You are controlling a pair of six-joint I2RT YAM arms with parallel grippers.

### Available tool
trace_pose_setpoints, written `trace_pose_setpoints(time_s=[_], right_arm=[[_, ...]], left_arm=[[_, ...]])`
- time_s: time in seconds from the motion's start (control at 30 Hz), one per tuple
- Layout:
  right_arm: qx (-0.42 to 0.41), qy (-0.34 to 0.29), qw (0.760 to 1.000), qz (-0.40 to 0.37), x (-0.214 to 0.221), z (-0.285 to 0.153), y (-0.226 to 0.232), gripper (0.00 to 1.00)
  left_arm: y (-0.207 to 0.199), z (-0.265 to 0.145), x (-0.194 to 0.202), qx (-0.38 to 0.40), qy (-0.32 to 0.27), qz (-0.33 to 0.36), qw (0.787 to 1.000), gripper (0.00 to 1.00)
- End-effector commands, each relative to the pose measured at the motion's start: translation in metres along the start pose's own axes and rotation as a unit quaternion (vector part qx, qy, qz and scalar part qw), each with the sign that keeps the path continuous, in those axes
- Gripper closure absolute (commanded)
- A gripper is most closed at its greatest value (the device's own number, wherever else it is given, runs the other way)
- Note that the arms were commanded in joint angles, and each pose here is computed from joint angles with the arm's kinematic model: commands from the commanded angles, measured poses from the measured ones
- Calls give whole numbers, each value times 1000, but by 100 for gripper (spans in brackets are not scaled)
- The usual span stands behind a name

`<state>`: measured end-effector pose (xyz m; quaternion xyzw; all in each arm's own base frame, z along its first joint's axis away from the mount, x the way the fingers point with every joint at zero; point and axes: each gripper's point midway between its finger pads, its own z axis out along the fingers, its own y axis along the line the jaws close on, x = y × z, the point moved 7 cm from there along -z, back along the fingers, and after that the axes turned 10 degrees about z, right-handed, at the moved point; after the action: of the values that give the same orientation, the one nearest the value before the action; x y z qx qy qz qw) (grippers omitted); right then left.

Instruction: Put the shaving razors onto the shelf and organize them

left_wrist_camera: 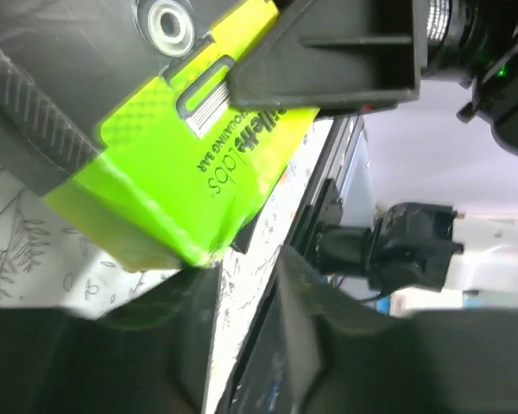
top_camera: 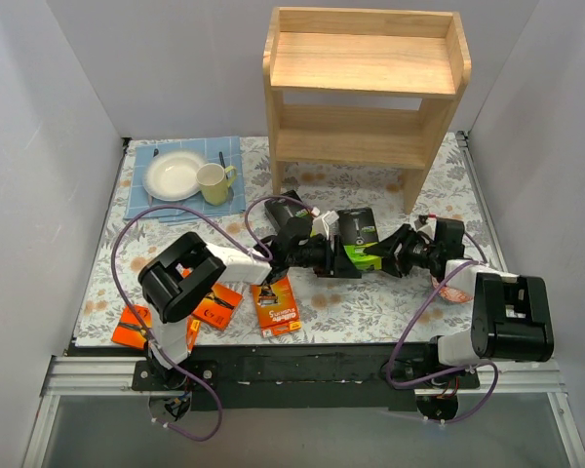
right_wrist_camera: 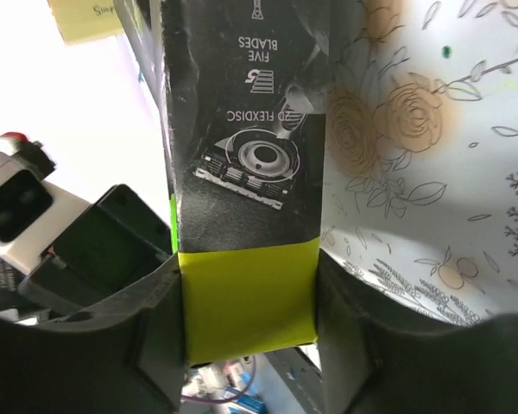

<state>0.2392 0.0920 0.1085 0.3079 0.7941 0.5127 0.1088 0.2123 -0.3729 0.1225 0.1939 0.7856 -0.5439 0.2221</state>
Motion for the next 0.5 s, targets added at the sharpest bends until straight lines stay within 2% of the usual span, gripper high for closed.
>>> trace_pose_setpoints(time_s=[0.0,0.07,0.1,0.13,0.17,0.23,0.3,0.4,0.47], right_arm=[[-45,16,992,-120,2,-13,35,56],[-46,28,989,-135,6,-20,42,58],[-61,26,983,-173,5,-25,57,58],[-69,34,980,-185,7,-28,63,60],[-70,57,980,-178,13,-33,66,61],[-88,60,970,-218,14,-43,87,62],[-97,58,964,-241,14,-55,109,62],[-97,32,957,-270,7,-70,144,63],[-103,14,953,-286,1,-74,162,63]], left_arm=[[-34,-21,-5,72,14,134,988,2],[-41,-39,0,79,23,190,978,2],[-39,-47,7,73,33,203,976,2],[-51,-61,1,77,15,254,964,2],[-48,-68,6,58,29,258,964,2],[-48,-76,-5,15,23,300,954,2],[-41,-85,0,-33,67,296,952,2],[-41,-94,-9,-74,61,314,945,2],[-46,-96,-16,-72,55,334,938,2]])
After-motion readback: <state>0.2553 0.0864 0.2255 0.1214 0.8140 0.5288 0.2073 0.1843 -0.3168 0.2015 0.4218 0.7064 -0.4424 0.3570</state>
